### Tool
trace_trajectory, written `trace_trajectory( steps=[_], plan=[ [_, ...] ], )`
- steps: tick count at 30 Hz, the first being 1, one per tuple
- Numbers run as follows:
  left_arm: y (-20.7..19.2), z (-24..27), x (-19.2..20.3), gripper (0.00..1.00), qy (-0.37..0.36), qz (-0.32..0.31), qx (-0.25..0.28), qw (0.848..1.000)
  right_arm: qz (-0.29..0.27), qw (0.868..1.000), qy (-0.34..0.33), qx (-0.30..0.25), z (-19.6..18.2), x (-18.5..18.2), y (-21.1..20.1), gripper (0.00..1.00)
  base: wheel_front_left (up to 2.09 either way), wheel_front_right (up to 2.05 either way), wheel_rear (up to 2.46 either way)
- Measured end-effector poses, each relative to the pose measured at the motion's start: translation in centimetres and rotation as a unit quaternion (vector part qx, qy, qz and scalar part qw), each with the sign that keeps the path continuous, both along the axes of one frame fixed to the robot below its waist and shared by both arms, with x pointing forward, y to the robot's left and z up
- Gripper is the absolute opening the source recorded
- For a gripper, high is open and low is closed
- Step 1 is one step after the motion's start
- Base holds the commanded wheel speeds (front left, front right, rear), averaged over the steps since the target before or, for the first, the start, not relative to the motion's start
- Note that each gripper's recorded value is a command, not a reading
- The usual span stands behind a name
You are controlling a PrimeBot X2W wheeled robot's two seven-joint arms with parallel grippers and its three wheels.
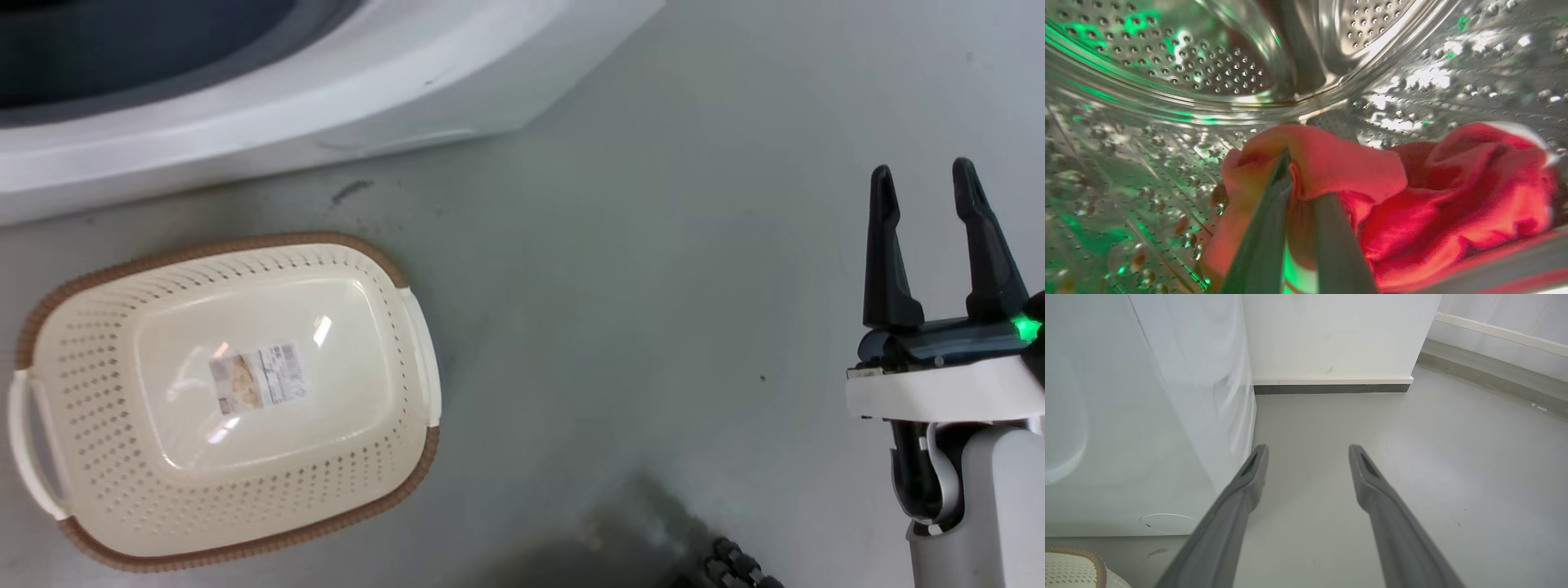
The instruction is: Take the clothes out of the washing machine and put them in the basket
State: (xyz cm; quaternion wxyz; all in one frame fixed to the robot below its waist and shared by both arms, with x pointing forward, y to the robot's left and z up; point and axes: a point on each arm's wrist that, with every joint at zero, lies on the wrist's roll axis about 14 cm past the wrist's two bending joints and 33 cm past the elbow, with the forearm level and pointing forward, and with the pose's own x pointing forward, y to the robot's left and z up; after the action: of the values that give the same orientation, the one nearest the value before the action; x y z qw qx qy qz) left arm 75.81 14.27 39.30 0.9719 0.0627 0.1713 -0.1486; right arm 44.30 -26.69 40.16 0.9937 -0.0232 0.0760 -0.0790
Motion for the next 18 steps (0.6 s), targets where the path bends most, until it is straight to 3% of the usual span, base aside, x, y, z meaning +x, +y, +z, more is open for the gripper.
trace_trajectory(
  steps=[18],
  plan=[
    [-2.2,10.2,-12.2,0.0,-0.122,-0.033,-0.069,0.99,0.032,0.996,-0.087,-0.007,8.0,-2.9,2.5,1.0,0.0,0.0,0.0]
  ],
)
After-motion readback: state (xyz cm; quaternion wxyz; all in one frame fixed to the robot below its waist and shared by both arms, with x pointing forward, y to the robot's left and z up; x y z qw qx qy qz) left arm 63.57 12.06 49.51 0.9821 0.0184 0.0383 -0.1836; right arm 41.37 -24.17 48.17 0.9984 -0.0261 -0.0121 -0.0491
